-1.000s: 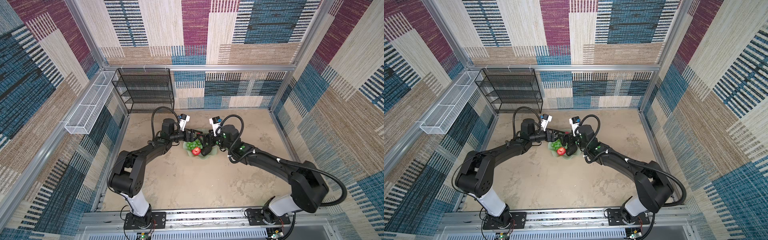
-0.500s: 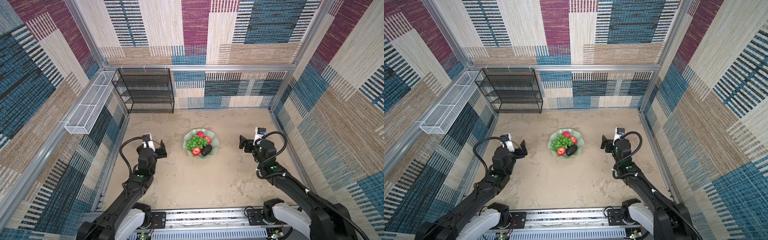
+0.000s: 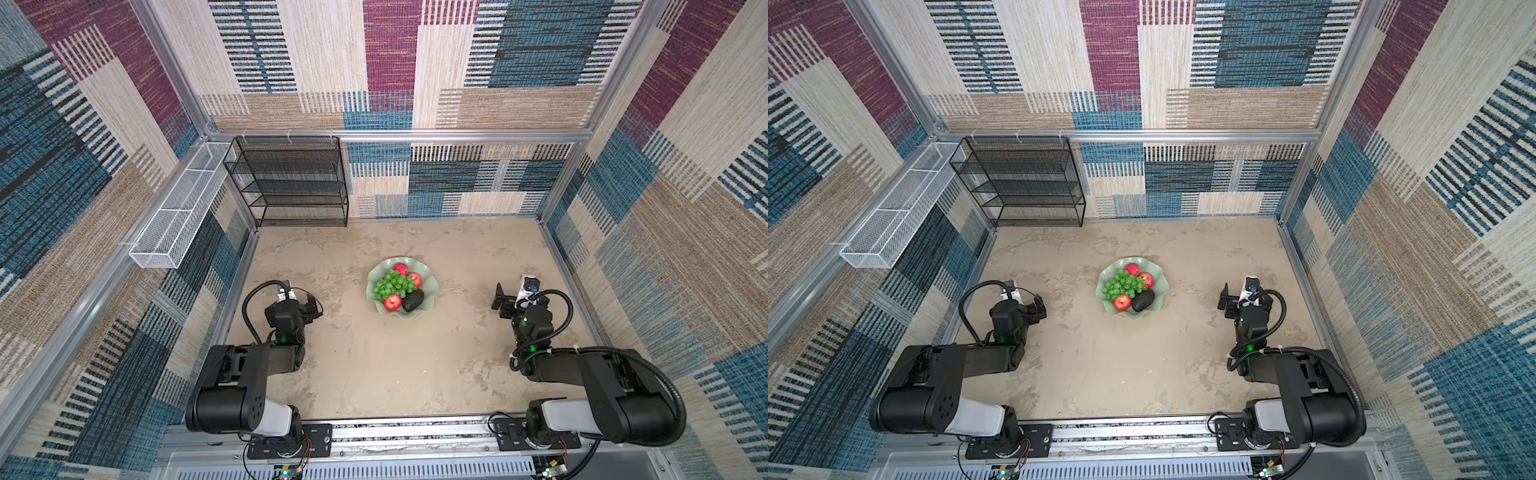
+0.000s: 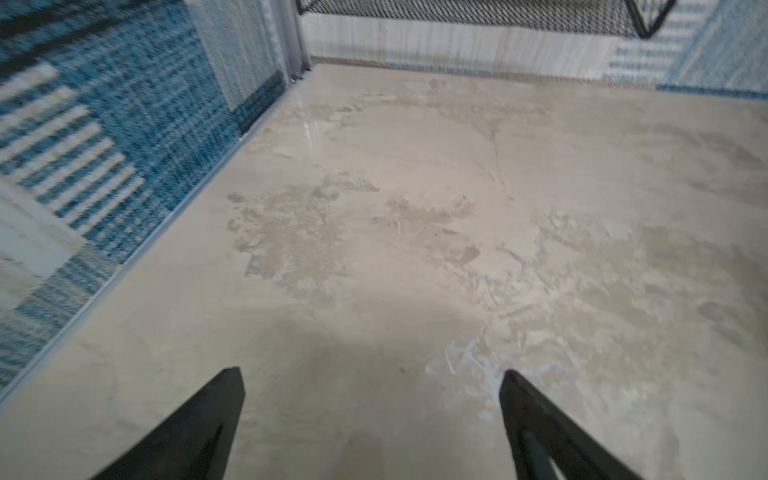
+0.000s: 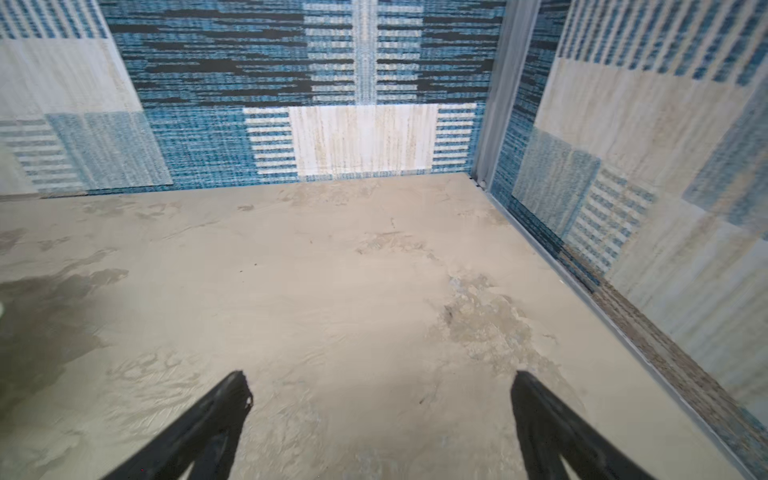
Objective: Place and organize the fake fruits in the fruit bowl
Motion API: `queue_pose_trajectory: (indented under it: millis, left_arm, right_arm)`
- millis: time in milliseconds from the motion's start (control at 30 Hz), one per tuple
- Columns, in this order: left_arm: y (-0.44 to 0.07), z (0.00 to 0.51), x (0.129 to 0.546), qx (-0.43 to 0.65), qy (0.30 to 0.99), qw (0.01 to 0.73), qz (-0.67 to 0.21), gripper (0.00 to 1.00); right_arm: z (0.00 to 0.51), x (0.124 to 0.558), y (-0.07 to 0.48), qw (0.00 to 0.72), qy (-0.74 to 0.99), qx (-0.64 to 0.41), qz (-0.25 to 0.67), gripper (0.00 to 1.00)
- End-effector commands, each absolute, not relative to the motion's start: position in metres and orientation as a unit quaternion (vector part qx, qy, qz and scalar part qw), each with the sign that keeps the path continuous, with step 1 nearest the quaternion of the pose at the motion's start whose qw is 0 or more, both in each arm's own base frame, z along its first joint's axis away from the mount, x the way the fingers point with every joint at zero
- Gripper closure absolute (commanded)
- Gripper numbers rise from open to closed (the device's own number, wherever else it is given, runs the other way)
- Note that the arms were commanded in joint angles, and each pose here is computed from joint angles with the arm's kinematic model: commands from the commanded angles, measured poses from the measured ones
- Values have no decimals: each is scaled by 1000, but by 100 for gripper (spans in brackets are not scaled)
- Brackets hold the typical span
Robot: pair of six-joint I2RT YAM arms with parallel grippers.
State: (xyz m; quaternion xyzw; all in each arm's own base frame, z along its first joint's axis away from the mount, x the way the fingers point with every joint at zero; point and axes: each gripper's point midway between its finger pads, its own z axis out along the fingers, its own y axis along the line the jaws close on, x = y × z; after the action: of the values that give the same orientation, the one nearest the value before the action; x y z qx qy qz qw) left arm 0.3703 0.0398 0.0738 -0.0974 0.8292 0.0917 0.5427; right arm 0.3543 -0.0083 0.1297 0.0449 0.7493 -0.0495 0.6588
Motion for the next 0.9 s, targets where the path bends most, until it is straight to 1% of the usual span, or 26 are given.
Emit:
queue_pose_trajectory:
  millis: [0, 33, 100, 167, 233, 367, 533, 633, 700, 767, 800, 833, 867]
  left_arm:
    - [33, 97, 393, -73, 816, 567, 83, 1]
    - [34, 95, 394, -77, 824, 554, 84, 1]
    - [35, 100, 395, -75, 806, 580, 88, 1]
    - [31, 98, 390, -68, 812, 575, 77, 1]
    - [31, 99, 393, -63, 806, 583, 80, 1]
    - [23, 93, 401, -42, 826, 561, 41, 1]
    - [29, 96, 397, -54, 818, 571, 45, 1]
    - [23, 101, 387, -43, 801, 596, 35, 1]
    - [30, 103, 381, -60, 791, 608, 46, 1]
    - [42, 101, 381, -93, 792, 600, 66, 1]
    - [43, 100, 384, -97, 798, 591, 67, 1]
    - [41, 99, 388, -90, 805, 584, 65, 1]
    - [39, 98, 392, -82, 809, 579, 62, 1]
  right_arm:
    - [155, 360, 2, 715, 698, 13, -25, 0]
    - [153, 362, -3, 715, 698, 26, -29, 0]
    - [148, 366, -3, 702, 711, 27, -25, 0]
    - [149, 366, -4, 705, 708, 27, -26, 0]
    - [149, 366, -5, 705, 708, 29, -27, 0]
    - [148, 366, -5, 703, 710, 29, -27, 0]
    - [147, 368, -4, 701, 712, 29, -24, 0]
    - [149, 366, -5, 704, 709, 29, -25, 0]
    - [150, 361, -7, 709, 704, 35, -27, 0]
    - [152, 358, -18, 713, 697, 67, -38, 0]
    - [150, 362, -13, 707, 704, 53, -33, 0]
    - [148, 369, 3, 702, 712, 8, -14, 0]
    - [146, 369, 7, 699, 715, -5, -4, 0]
